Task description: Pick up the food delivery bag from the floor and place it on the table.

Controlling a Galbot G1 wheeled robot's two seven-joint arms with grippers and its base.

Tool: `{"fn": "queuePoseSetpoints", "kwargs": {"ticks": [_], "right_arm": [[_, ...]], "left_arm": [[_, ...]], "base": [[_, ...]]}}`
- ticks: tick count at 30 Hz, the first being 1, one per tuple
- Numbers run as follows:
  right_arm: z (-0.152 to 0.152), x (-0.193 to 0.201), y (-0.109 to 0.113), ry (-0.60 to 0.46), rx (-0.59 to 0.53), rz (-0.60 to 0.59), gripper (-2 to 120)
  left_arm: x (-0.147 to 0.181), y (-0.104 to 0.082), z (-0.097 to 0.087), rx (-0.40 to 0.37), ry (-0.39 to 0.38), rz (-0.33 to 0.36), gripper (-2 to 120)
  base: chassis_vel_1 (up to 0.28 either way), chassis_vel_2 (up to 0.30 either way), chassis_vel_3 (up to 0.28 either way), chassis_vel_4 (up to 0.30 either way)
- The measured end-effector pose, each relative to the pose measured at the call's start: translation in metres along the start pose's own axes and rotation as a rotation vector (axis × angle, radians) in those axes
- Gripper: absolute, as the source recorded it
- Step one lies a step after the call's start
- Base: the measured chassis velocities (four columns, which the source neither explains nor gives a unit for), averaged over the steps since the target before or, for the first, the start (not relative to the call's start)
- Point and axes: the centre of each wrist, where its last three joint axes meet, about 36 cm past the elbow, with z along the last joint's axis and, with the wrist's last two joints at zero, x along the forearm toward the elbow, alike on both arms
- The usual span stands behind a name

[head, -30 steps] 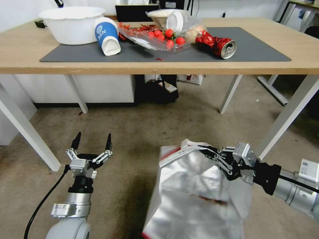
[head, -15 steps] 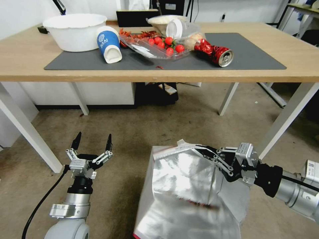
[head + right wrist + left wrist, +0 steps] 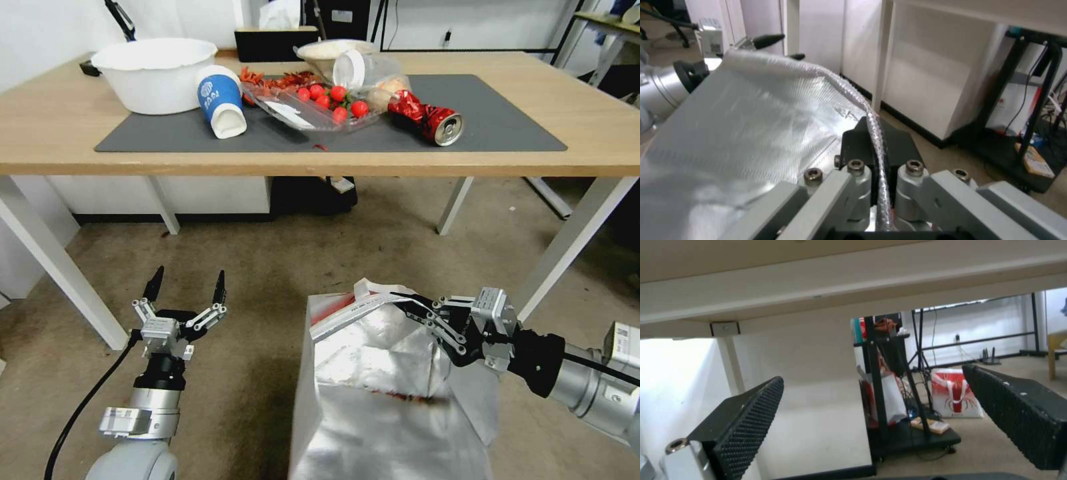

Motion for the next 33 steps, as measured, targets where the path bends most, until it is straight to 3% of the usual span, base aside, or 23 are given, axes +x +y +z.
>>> {"fn": "queuePoseSetpoints", "kwargs": {"ticks": [33], "right_arm": [[0.0008,0.0005,0.0004,-0.07,-0.052,-0.03,0]], "left_arm": [[0.0032,-0.001,-0.0059,-0.017,0.055,0.016,100]], "base": [[0.0,0.0,0.0,0.0]]}}
